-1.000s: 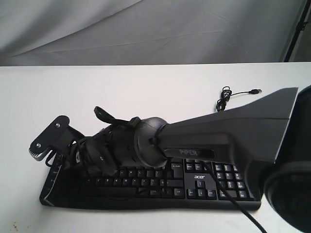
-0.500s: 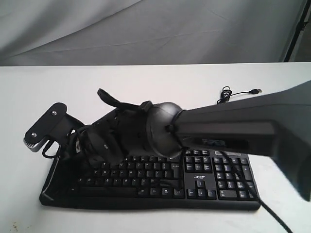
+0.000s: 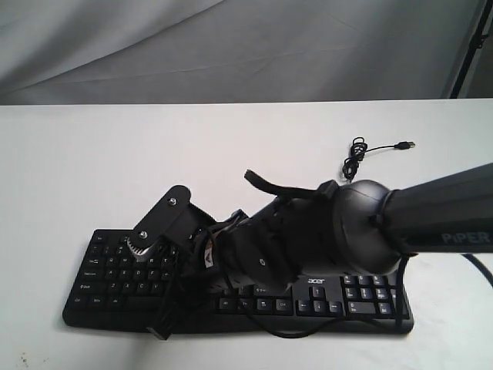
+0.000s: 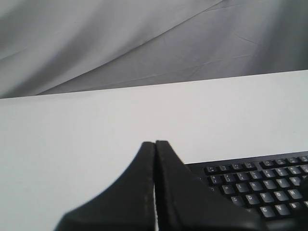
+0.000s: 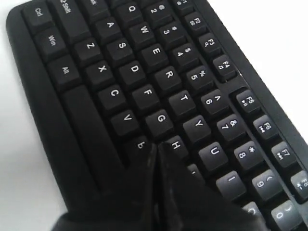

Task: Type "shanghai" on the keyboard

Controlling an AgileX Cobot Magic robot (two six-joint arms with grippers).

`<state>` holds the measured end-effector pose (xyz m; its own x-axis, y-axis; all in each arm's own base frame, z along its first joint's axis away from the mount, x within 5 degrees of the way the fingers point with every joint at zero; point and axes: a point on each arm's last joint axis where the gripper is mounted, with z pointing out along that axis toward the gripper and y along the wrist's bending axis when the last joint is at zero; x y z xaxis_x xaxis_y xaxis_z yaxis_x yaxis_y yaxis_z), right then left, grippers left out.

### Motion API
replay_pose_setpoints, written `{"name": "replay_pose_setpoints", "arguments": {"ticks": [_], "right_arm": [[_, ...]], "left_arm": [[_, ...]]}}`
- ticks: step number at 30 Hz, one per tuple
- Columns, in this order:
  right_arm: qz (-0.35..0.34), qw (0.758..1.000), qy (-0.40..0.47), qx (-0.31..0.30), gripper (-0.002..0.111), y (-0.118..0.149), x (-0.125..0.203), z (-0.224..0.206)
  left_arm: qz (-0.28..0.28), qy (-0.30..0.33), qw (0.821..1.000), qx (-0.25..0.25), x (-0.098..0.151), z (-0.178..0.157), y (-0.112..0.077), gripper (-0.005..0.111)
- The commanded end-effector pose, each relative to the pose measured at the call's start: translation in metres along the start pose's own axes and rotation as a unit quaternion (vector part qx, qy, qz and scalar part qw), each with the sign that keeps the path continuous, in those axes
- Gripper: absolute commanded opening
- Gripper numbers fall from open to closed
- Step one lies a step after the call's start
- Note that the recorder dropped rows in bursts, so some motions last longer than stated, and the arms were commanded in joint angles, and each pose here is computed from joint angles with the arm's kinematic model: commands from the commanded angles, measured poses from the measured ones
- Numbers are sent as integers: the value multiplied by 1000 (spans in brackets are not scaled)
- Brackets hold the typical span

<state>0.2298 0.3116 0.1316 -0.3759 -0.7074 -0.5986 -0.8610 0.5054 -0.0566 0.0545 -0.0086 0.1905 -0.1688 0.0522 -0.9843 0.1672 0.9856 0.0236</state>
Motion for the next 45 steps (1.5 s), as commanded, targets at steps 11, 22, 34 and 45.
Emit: {"name": "replay_pose_setpoints", "arguments": {"ticks": [11, 22, 34, 45], "right_arm": [[8, 1000, 10, 2, 0, 0, 10, 15], [6, 1000, -25, 6, 0, -2, -8, -1], [-2, 999, -48, 11, 0, -5, -23, 3], [0, 998, -53, 16, 0, -5, -17, 18]], "left_arm": [[-1, -2, 1000, 2, 1, 0, 0, 0], [-1, -2, 1000, 2, 1, 0, 0, 0], [-1, -2, 1000, 2, 1, 0, 0, 0], [-1, -2, 1000, 2, 1, 0, 0, 0]]}}
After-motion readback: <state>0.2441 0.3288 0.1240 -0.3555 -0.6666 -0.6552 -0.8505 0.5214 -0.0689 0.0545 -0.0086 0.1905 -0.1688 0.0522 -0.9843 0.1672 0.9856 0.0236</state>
